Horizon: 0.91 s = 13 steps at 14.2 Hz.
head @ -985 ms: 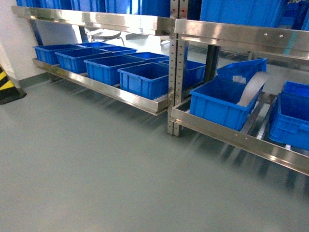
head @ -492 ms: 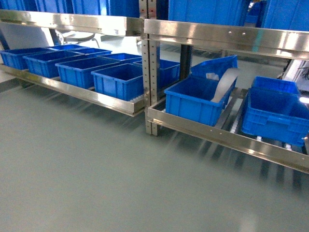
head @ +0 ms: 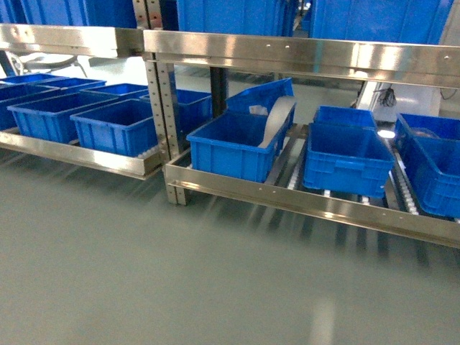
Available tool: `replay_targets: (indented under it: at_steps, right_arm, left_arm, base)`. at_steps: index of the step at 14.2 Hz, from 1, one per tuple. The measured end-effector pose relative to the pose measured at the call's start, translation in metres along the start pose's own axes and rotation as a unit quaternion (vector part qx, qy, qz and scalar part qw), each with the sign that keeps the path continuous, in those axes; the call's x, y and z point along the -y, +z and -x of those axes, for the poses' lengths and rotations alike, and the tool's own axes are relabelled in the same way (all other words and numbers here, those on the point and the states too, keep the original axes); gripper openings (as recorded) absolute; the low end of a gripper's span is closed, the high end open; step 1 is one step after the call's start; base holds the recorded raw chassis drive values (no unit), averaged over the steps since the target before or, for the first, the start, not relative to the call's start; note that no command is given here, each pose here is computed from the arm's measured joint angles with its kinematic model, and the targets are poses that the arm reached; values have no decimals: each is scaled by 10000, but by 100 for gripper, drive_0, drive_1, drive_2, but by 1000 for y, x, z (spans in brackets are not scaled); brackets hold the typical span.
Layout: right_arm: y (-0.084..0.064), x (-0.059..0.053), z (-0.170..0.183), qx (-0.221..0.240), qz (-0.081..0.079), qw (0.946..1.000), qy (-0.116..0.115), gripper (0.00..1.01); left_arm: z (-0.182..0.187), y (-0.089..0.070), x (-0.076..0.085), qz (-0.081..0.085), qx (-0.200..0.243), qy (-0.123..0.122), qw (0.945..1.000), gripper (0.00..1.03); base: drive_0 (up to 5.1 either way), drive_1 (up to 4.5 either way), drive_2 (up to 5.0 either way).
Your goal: Sort blue parts and orange caps into right shelf containers
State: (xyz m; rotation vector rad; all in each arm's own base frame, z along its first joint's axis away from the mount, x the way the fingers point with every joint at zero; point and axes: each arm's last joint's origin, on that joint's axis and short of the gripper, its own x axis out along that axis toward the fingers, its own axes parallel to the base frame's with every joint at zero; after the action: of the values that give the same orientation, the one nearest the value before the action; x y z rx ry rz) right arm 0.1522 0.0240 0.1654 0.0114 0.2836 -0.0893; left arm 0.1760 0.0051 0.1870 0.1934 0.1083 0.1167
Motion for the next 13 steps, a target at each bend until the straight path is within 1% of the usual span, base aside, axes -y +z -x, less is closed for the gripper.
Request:
replay_targets:
  at_steps: [13]
  right_arm:
    - [0, 0, 0, 0, 0, 10000, -2, 43]
  left_arm:
    - [0, 0, 0, 0, 0, -2, 10000, 44]
  base:
    - [-161, -161, -161]
